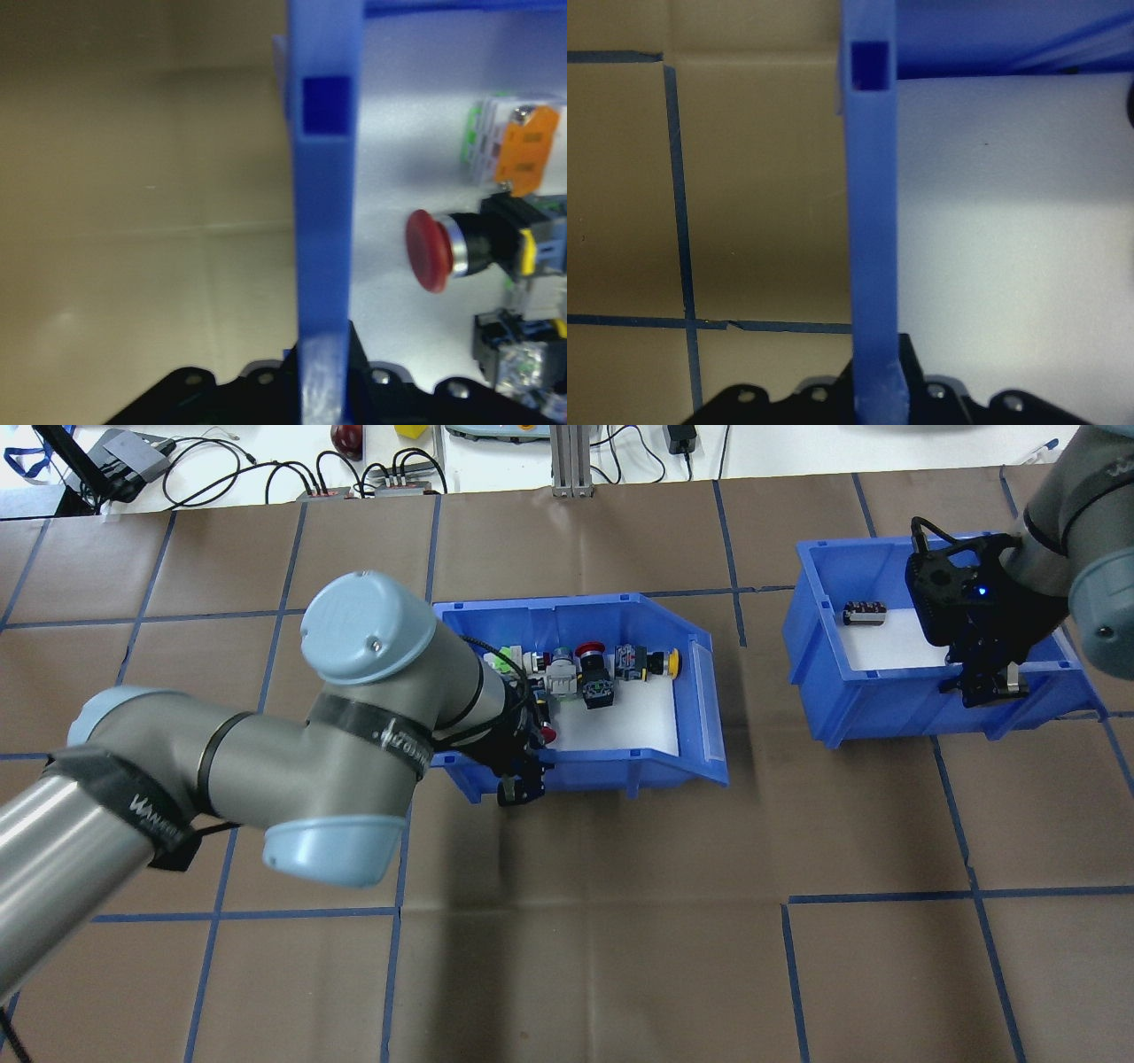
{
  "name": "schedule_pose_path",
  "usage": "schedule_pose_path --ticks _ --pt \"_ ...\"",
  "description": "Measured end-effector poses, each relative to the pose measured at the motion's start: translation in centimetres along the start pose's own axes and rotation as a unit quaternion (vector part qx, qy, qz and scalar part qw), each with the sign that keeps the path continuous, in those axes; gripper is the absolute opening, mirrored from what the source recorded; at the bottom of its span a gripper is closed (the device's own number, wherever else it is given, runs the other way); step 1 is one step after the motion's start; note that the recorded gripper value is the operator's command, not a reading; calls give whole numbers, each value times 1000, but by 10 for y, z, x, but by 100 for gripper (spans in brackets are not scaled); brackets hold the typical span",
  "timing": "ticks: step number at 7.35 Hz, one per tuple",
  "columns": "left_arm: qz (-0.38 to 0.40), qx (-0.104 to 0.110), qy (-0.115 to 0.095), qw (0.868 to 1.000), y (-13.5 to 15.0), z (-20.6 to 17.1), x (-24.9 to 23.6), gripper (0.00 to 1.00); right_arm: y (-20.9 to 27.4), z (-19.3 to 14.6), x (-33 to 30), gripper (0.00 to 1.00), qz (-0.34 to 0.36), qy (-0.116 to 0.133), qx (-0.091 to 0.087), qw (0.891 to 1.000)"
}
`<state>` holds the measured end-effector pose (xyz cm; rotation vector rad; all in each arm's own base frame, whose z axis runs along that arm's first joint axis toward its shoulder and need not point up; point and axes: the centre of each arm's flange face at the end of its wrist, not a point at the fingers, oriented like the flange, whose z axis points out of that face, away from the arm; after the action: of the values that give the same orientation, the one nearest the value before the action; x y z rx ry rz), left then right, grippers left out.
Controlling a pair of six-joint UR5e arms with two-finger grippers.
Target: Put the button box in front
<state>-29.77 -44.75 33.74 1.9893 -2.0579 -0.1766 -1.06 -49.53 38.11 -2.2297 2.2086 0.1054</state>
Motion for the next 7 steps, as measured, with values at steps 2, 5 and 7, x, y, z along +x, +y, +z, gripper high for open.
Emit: schedule_pose_path --ticks 2,5,7 --pt "0 -1 4 1000 13 22 67 0 2 3 -3 9 -7 -2 1 1000" --pt "4 0 12 1000 15 47 107 3 2 3 -4 9 -26 -4 1 1000" --pt "2 20 19 1000 5 68 119 5 2 4 -4 9 -27 -5 1 1000"
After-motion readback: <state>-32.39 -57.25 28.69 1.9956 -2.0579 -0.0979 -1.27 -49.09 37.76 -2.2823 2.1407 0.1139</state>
